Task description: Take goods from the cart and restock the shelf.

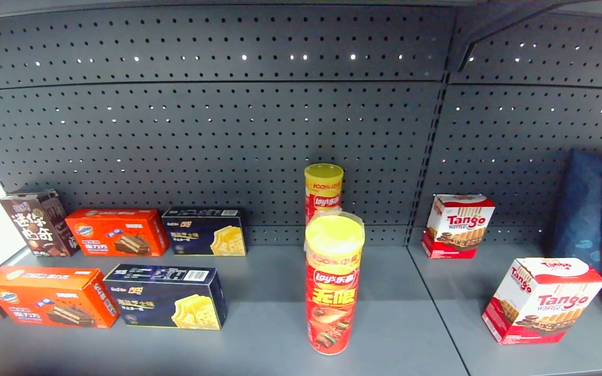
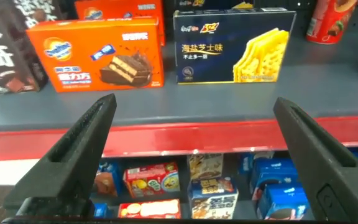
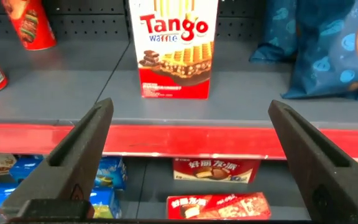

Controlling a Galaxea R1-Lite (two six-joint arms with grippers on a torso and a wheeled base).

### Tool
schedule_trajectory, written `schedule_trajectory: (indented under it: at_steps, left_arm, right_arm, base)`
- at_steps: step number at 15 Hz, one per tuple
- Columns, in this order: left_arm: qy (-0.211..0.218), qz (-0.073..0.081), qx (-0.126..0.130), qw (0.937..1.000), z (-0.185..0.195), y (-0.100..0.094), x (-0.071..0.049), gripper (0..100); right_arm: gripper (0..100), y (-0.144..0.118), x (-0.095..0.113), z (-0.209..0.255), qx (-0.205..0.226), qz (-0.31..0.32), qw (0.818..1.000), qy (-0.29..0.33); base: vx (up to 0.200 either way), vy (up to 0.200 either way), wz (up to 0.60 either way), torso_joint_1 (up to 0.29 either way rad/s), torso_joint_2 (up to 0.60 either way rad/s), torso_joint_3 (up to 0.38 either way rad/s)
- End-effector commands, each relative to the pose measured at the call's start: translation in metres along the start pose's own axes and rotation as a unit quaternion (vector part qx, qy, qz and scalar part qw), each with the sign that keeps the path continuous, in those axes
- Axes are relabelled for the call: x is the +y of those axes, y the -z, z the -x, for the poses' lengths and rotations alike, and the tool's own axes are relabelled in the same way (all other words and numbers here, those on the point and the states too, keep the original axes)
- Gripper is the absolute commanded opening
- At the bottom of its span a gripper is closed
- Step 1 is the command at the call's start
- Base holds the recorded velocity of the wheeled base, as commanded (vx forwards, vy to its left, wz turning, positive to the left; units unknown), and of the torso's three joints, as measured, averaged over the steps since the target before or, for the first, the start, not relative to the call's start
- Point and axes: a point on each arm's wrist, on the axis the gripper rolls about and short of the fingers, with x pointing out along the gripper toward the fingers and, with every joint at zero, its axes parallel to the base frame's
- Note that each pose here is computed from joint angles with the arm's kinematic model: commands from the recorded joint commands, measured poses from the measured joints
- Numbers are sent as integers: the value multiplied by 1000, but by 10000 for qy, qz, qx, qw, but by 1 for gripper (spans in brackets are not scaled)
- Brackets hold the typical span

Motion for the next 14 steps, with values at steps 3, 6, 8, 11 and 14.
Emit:
schedule_trajectory:
  at_steps: [3,6,8,11,14]
  left_arm:
    - [4,-2,-9,10000,0,0,0,100]
    - [4,-2,-9,10000,0,0,0,100]
    - [-4,-2,-9,10000,0,0,0,100]
    - [4,-2,-9,10000,0,0,0,100]
    - [4,-2,-9,10000,0,0,0,100]
  right_arm:
    - [100,0,0,0,-6,-2,10000,-3]
    - [100,0,0,0,-6,-1,10000,-11]
    - [100,0,0,0,-6,-1,10000,-11]
    - [100,0,0,0,-6,-2,10000,-3]
    - [100,0,0,0,-6,-1,10000,-11]
  base:
    - [0,0,0,0,0,0]
    - [0,0,0,0,0,0]
    - [0,0,0,0,0,0]
    - [0,0,0,0,0,0]
    - [0,0,0,0,0,0]
